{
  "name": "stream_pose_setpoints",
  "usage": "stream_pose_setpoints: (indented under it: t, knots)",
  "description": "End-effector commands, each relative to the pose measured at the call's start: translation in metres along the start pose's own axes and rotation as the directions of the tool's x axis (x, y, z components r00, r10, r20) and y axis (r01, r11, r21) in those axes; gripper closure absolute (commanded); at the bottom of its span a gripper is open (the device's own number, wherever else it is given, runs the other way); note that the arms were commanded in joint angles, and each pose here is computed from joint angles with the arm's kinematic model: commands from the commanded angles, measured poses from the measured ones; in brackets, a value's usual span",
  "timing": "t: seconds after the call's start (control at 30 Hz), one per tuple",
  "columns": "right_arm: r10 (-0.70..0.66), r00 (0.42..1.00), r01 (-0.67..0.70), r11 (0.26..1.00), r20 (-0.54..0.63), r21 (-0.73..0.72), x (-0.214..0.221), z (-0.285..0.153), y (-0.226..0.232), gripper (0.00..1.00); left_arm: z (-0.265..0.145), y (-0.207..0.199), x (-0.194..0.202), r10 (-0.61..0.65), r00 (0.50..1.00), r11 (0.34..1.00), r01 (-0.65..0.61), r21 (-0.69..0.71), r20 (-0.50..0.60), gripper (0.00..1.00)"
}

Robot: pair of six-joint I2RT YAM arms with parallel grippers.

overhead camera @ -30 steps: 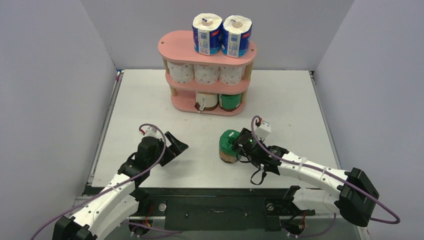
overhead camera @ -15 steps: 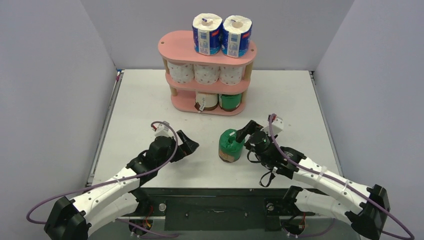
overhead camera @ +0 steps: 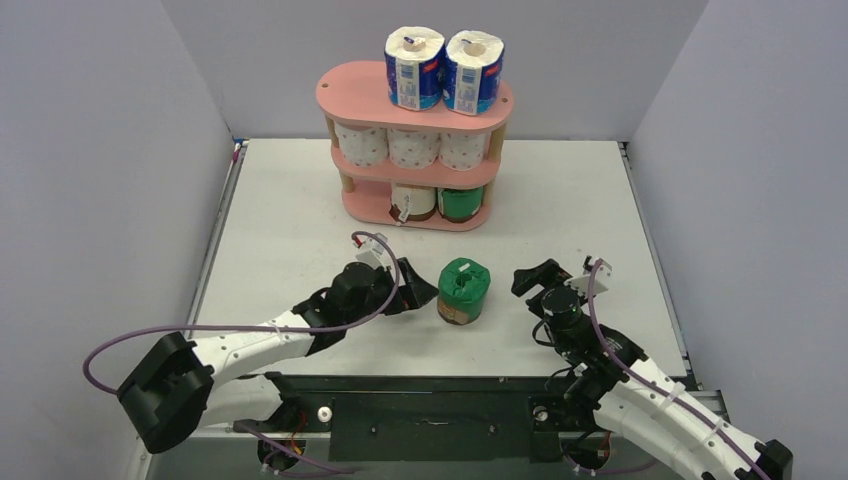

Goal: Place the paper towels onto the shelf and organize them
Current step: Pick up the paper towel from the center of the board.

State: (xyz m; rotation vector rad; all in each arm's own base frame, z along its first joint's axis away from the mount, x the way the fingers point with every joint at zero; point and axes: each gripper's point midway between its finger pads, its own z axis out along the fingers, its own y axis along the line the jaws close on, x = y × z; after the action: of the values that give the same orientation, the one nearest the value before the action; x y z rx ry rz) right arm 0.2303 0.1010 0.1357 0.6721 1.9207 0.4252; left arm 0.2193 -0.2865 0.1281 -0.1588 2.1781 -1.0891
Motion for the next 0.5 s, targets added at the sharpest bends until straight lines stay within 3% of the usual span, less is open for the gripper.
stream_pose_setpoints:
  t: [0.0,0.17,0.47]
  knots:
    - [0.002,1.0,0.0,0.998,0.02,-0.061,-0.011,-0.002,0.015,0.24,0.011,-0.035,-0.007,0.038,0.999,0.992,-0.038,0.12,0.003,0.13]
    - [-0.024,1.0,0.025,0.999,0.005,-0.046,-0.009,0.0,0.016,0.24,0.021,-0.043,-0.001,0.061,0.998,0.989,-0.056,0.138,-0.033,0.21]
    - [-0.024,1.0,0.024,0.999,-0.006,-0.046,-0.005,0.0,0.014,0.24,0.036,-0.048,0.0,0.072,0.996,0.988,-0.065,0.141,-0.048,0.21]
